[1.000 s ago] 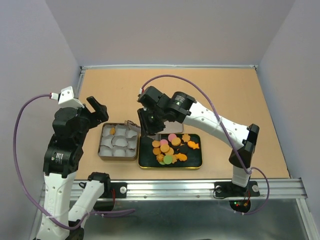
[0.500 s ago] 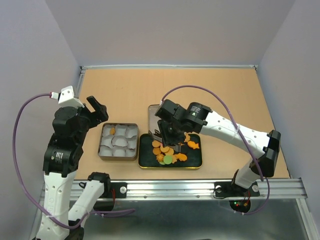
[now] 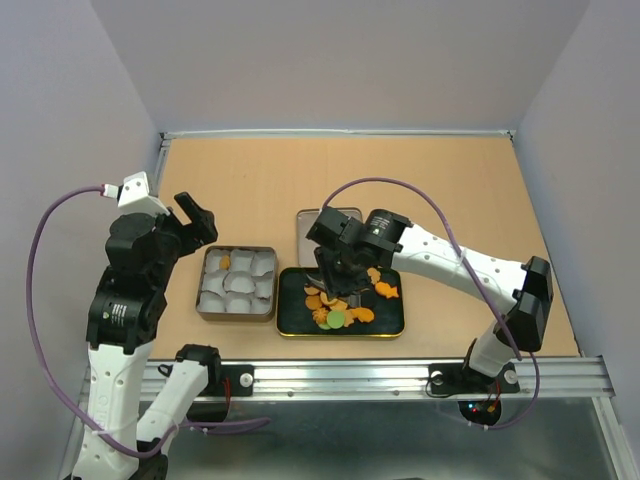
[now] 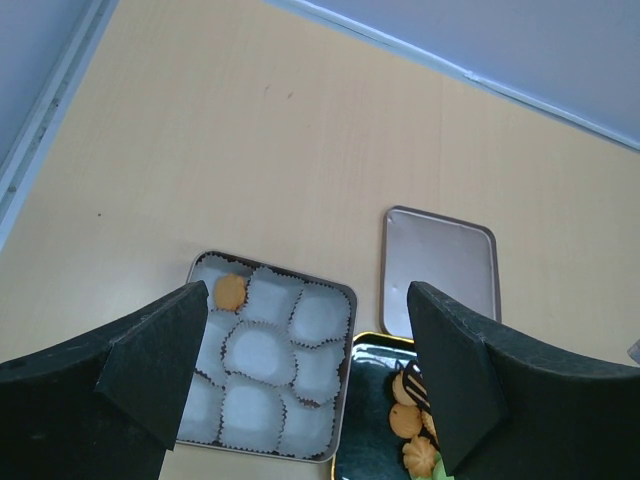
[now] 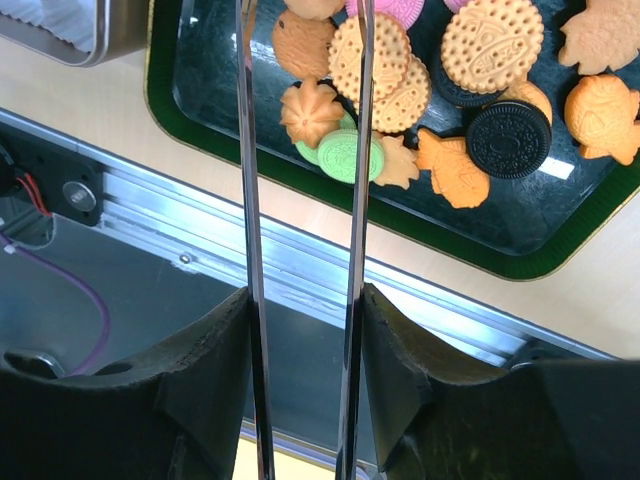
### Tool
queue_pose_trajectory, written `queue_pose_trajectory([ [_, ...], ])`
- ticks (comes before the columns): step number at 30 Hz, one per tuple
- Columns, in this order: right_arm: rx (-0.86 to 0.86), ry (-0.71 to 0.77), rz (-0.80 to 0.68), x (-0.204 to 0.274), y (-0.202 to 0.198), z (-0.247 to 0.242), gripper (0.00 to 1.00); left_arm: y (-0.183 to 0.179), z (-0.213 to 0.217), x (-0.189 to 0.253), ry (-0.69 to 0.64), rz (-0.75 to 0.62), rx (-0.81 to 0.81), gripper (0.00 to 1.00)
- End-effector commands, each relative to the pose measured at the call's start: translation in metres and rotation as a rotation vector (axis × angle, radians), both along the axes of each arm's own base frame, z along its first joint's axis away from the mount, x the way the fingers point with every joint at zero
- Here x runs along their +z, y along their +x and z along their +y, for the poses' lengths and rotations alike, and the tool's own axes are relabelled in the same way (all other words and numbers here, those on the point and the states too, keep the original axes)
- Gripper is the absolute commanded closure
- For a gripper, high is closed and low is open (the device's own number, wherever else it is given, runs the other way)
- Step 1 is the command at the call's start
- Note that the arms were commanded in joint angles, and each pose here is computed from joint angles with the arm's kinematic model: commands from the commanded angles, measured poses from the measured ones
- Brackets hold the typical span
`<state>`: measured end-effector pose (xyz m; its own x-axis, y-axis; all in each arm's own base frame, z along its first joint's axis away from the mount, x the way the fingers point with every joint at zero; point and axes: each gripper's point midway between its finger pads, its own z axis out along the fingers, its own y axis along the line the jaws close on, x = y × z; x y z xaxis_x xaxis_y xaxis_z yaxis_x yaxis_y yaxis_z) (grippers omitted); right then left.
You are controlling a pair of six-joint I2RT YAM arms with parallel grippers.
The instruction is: Pack the cookies
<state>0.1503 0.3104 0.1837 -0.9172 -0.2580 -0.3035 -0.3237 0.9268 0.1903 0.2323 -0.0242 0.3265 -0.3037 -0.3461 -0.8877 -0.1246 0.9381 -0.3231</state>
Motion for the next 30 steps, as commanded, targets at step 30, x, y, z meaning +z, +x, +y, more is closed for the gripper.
queue_pose_trajectory([
  [30,0.082,-0.036,0.049,-0.021,-0.003,0.03,0.49,-0.006,0.006,0.0,0.02,-0.045,0.02,0.05],
])
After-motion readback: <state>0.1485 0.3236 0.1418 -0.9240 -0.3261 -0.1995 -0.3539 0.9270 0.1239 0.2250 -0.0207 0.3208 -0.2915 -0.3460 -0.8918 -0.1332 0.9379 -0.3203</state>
